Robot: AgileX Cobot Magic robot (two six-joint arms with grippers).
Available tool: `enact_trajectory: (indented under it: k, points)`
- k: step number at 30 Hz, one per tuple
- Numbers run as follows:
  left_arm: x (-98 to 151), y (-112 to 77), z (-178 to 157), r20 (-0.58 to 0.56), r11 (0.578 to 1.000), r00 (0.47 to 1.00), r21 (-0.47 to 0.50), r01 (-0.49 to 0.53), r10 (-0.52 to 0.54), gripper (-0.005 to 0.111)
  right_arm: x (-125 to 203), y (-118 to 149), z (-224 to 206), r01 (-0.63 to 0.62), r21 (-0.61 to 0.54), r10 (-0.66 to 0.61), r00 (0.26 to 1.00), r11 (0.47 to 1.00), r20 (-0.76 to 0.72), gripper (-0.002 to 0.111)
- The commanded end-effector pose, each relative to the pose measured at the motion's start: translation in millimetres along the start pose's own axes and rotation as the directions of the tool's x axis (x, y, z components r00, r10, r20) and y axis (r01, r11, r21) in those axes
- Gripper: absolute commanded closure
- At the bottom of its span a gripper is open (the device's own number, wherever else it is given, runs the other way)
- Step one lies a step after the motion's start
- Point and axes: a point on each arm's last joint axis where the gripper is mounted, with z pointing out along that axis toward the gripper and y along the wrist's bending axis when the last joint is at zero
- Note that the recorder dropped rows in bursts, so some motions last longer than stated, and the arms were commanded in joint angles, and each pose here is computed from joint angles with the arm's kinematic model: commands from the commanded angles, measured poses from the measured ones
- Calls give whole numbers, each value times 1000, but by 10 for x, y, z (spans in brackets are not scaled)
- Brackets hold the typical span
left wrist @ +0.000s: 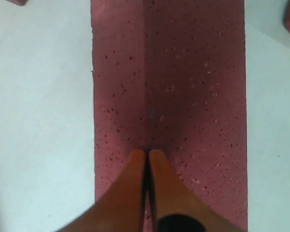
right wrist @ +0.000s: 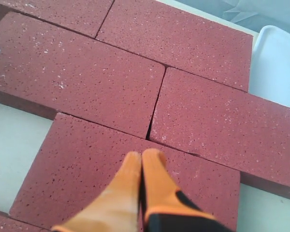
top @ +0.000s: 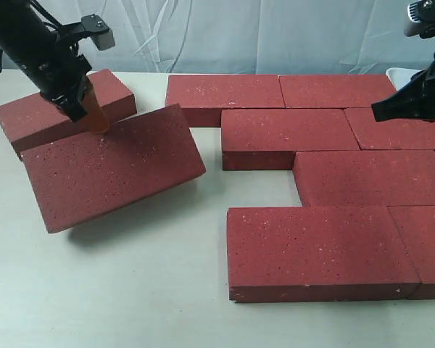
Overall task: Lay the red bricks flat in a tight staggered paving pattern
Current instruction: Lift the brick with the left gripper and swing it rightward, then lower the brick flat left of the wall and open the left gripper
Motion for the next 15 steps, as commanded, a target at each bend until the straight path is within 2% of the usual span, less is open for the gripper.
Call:
enact_trajectory:
  k: [1,6,15]
  points:
    - [37,-163,-33,22,998,998,33,-61,60,106,-5,-12,-19,-3,6,3,1000,1000,13,109]
    - [55,-263,70,56,991,995,93,-92,87,106,-10,-13,-19,-3,7,3,1000,1000,18,109]
    - [-78,-458,224,40,954,963,129,-271,268,106,-15,-15,-19,-3,9,3,1000,1000,24,109]
